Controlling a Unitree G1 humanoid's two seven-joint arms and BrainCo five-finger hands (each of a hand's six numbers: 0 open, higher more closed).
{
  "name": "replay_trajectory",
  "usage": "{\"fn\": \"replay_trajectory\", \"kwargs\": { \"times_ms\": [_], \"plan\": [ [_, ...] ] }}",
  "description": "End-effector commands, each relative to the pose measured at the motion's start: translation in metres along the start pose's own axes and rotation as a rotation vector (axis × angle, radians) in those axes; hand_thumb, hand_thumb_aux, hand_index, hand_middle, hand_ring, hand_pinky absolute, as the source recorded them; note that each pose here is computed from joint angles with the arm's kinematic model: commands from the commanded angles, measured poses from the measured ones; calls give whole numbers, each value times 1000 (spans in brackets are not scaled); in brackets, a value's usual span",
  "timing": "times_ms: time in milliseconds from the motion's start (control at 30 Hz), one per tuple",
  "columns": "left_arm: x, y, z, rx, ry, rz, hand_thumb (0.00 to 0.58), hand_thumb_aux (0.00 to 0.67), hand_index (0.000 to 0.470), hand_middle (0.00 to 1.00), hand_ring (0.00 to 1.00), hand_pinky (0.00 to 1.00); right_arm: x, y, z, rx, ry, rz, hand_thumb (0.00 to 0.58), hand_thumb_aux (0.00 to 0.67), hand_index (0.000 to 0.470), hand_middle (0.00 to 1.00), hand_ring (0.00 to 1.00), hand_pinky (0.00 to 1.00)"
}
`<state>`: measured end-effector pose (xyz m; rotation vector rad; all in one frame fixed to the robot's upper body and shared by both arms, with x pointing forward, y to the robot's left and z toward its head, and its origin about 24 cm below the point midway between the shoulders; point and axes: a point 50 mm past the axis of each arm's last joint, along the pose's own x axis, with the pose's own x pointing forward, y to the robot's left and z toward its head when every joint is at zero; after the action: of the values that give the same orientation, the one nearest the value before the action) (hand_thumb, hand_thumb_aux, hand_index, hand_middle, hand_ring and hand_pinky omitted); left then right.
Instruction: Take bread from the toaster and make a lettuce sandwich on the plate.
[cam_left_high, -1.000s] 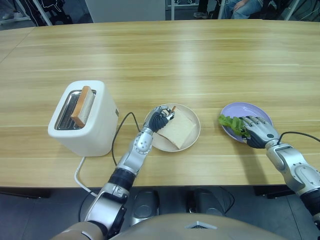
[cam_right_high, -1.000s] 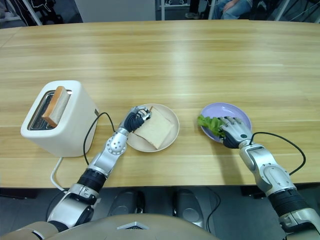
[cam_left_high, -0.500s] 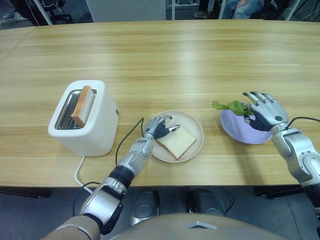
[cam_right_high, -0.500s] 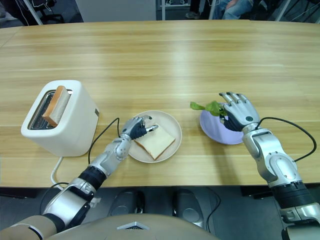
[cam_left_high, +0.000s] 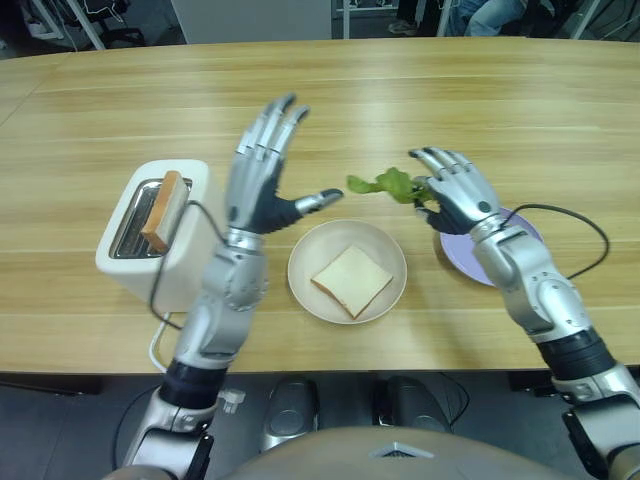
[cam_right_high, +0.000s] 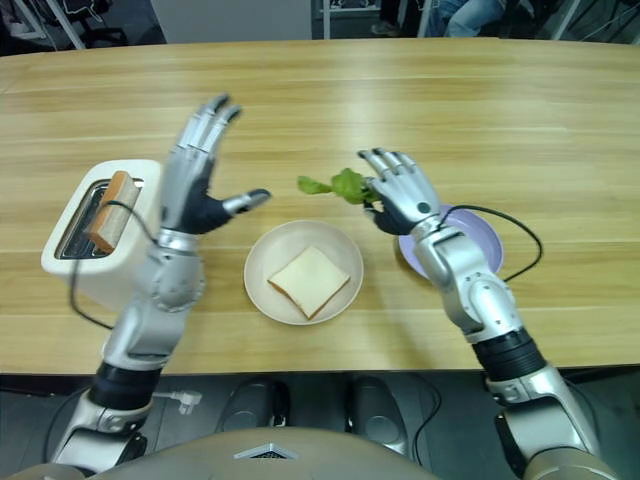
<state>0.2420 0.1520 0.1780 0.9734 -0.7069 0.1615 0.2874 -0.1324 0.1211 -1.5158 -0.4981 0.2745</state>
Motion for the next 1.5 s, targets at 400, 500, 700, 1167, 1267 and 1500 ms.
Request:
{"fn": "replay_trajectory", "kwargs": {
  "times_ms": [400, 500, 700, 1167, 1267, 1500],
  "plan": [
    [-68, 86, -89, 465, 501, -150, 0, 0, 0, 0, 0, 0, -19, 74, 61, 43, -169, 239, 580, 670, 460, 0, 0, 0],
    [-86, 81, -107, 505, 606, -244, 0, 0, 0, 0, 0, 0, -29, 80, 59, 18, -184, 287, 580, 670, 460, 0, 0, 0],
    [-107, 58, -124, 511, 717, -408, 0, 0, 0, 0, 0, 0, -43, 92, 50, -49, -189, 393, 580, 670, 460, 0, 0, 0],
    [-83, 55, -120, 470, 624, -318, 580, 670, 460, 0, 0, 0, -52, 67, 54, -97, -207, 346, 0, 0, 0, 0, 0, 0],
    [-77, 62, -117, 465, 589, -251, 580, 670, 460, 478, 478, 478, -55, 61, 57, -89, -214, 326, 0, 0, 0, 0, 0, 0],
    [-53, 79, -103, 398, 446, -50, 580, 670, 460, 1000, 1000, 1000, -57, 43, 53, -80, -174, 228, 0, 0, 0, 0, 0, 0]
  ]
}}
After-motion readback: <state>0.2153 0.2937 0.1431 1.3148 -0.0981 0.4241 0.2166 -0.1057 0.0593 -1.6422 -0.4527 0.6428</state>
